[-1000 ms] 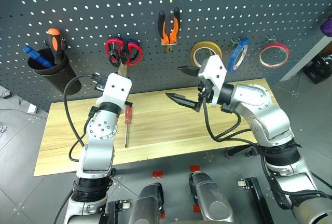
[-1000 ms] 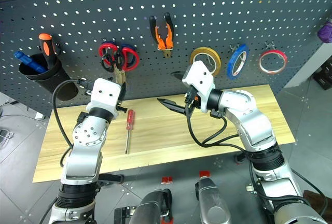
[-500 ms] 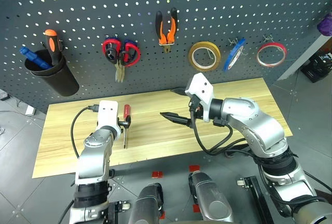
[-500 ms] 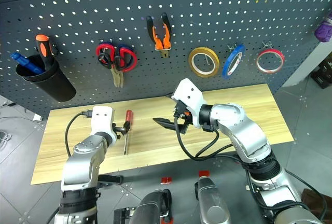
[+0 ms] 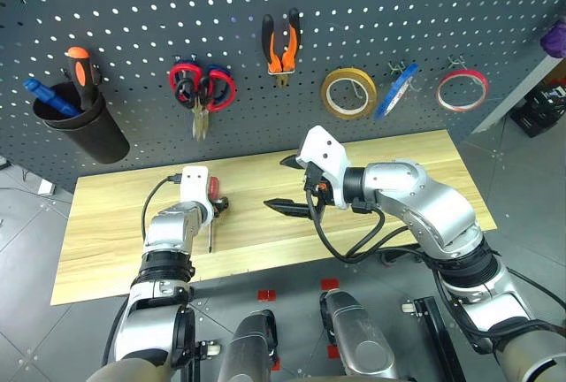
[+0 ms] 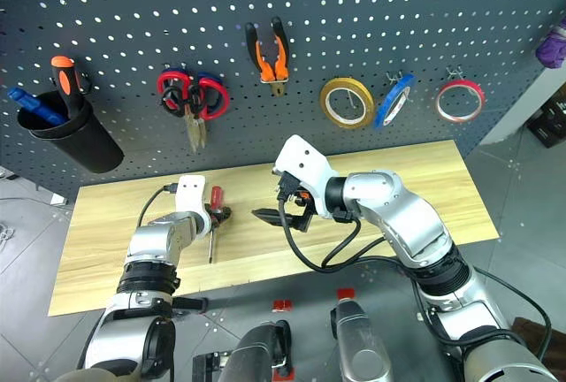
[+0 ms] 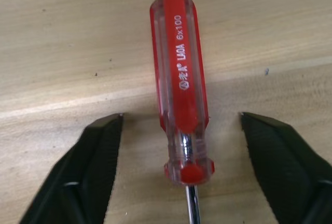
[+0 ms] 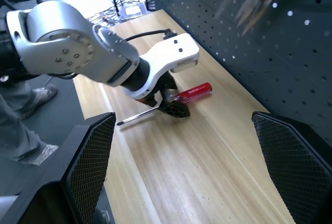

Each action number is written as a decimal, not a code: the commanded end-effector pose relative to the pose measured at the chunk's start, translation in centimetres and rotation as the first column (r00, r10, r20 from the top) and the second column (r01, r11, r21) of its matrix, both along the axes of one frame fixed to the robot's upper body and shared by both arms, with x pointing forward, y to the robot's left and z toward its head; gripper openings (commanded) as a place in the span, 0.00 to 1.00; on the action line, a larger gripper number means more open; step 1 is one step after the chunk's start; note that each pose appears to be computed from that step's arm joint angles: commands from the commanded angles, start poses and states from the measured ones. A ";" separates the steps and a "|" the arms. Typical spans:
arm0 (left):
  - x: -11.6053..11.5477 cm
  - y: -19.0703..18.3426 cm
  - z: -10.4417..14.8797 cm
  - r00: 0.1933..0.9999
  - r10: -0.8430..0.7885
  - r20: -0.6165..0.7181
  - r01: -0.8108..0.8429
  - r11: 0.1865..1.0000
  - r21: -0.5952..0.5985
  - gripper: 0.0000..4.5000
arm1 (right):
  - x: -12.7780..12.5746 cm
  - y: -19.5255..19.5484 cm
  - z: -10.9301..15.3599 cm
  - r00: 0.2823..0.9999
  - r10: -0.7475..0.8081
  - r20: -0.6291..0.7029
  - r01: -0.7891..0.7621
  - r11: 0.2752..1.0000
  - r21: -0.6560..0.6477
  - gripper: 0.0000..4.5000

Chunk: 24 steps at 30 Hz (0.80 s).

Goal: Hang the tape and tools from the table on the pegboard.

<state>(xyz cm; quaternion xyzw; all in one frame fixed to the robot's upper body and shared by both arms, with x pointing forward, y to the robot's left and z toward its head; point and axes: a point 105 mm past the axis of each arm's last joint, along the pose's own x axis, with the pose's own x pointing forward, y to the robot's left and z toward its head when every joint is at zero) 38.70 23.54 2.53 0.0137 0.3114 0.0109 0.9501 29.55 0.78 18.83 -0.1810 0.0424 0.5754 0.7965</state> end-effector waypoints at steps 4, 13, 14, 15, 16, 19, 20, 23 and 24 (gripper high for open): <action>-0.5 1.2 -0.1 1.000 -0.006 0.013 0.006 1.000 0.014 0.35 | -0.4 0.3 1.2 0.997 0.045 0.066 -0.045 0.999 0.005 1.00; -5.9 3.6 5.0 0.966 -0.083 0.243 0.052 0.990 0.133 0.20 | 0.1 0.0 2.3 0.988 0.037 0.148 -0.041 0.999 0.027 1.00; -6.6 3.7 5.6 0.962 -0.084 0.261 0.050 0.990 0.134 0.20 | 0.2 0.0 2.3 0.987 0.038 0.157 -0.043 0.999 0.031 1.00; -7.4 3.9 6.4 0.953 -0.082 0.291 0.042 0.989 0.142 0.20 | 0.2 0.0 2.5 0.985 0.040 0.168 -0.047 0.998 0.038 1.00; -7.9 4.2 7.4 0.941 -0.079 0.328 0.031 0.988 0.150 0.20 | 0.1 0.0 2.6 0.983 0.043 0.179 -0.052 0.998 0.045 1.00; -9.3 4.5 12.8 0.839 -0.103 0.535 -0.012 0.978 0.207 0.20 | -0.1 0.1 3.3 0.973 0.063 0.220 -0.082 0.994 0.076 1.00; -9.7 4.3 15.0 0.783 -0.130 0.608 -0.024 0.971 0.239 0.20 | -0.3 0.2 3.6 0.970 0.071 0.231 -0.094 0.992 0.088 1.00; -11.0 4.4 22.4 0.575 -0.171 0.800 -0.115 0.951 0.286 0.20 | -0.7 0.7 4.4 0.962 0.098 0.254 -0.134 0.983 0.129 1.00; -11.3 4.6 24.5 0.518 -0.181 0.836 -0.145 0.945 0.294 0.20 | -0.8 0.9 4.7 0.960 0.107 0.259 -0.147 0.979 0.140 1.00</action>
